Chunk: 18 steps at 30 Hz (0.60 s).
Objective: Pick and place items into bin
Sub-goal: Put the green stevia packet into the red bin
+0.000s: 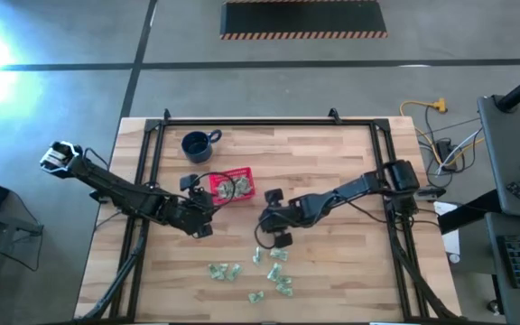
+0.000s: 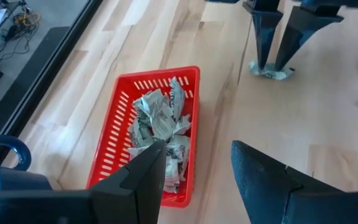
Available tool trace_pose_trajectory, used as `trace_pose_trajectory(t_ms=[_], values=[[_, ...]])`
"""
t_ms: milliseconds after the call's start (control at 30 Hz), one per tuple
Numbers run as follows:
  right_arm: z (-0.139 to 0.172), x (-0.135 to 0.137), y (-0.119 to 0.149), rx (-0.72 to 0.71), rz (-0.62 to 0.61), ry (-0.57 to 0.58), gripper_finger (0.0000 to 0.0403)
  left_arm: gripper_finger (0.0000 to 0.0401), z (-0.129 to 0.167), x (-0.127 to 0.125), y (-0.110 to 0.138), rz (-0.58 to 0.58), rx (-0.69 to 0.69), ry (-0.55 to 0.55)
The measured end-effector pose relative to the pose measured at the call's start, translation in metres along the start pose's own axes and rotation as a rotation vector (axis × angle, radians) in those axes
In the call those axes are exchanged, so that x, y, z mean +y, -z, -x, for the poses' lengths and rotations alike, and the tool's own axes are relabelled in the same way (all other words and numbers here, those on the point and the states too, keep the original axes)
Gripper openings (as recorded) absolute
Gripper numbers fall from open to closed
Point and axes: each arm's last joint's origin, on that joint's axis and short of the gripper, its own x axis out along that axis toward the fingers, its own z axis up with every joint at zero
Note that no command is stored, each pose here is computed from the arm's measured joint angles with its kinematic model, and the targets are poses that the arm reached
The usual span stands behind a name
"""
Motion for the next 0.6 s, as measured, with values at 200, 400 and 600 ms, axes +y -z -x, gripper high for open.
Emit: trace_pose_trajectory(t_ms=[200,400,600], values=[[0.007,-0.007,0.004,-0.021,-0.008,-0.035,0.0088,0.0167,0.001,0.000,0.000,-0.002,-0.002,-0.001],[-0.002,-0.012,0.010,-0.121,-0.033,-0.252,0.0097,0.0167,0.000,-0.001,0.001,-0.005,0.002,-0.001],[-0.010,-0.012,0.022,-0.132,-0.040,-0.252,0.0104,0.0167,0.000,-0.001,0.001,-0.007,0.004,-0.002]])
